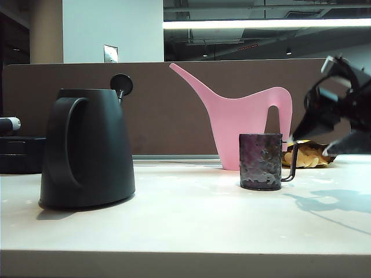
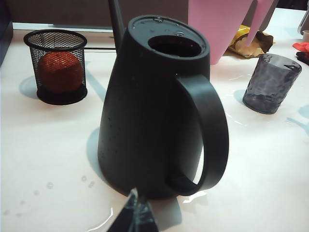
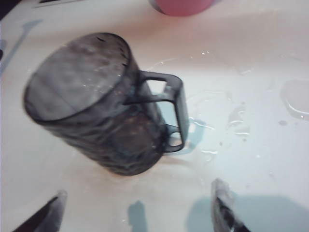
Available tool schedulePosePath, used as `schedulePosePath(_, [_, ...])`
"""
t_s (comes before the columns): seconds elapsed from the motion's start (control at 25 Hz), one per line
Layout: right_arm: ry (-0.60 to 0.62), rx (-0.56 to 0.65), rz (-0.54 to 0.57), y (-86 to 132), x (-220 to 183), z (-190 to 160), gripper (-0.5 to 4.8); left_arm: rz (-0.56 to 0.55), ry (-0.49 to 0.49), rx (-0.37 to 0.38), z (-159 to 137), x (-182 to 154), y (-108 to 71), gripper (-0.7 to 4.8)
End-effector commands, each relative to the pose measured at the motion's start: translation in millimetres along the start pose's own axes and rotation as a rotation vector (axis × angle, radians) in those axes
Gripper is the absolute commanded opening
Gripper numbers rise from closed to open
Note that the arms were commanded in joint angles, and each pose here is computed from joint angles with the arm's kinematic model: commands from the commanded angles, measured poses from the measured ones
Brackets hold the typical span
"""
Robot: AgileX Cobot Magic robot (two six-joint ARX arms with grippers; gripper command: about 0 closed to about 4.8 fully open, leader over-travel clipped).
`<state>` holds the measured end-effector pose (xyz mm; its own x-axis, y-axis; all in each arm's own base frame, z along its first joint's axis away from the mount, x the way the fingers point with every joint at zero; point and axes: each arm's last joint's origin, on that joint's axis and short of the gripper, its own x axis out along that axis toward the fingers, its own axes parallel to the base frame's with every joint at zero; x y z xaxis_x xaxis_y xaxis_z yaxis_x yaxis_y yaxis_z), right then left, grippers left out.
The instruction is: Pour the water from the cup into the kettle.
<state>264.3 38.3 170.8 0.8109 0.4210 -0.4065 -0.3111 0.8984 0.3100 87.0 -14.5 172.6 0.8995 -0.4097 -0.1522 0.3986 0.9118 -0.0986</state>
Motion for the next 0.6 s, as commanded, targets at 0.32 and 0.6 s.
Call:
schedulePosePath(0.32, [-0.081, -0.020, -0.054, -13, 30, -4, 3.64, -0.002, -0.006, 0.007, 1, 0, -0.2, -0.05])
schedulePosePath(0.6, [-0.081, -0.020, -0.059, -20, 55, 10, 3.64, -0.002, -0.006, 0.007, 1, 0, -0.2, -0.05])
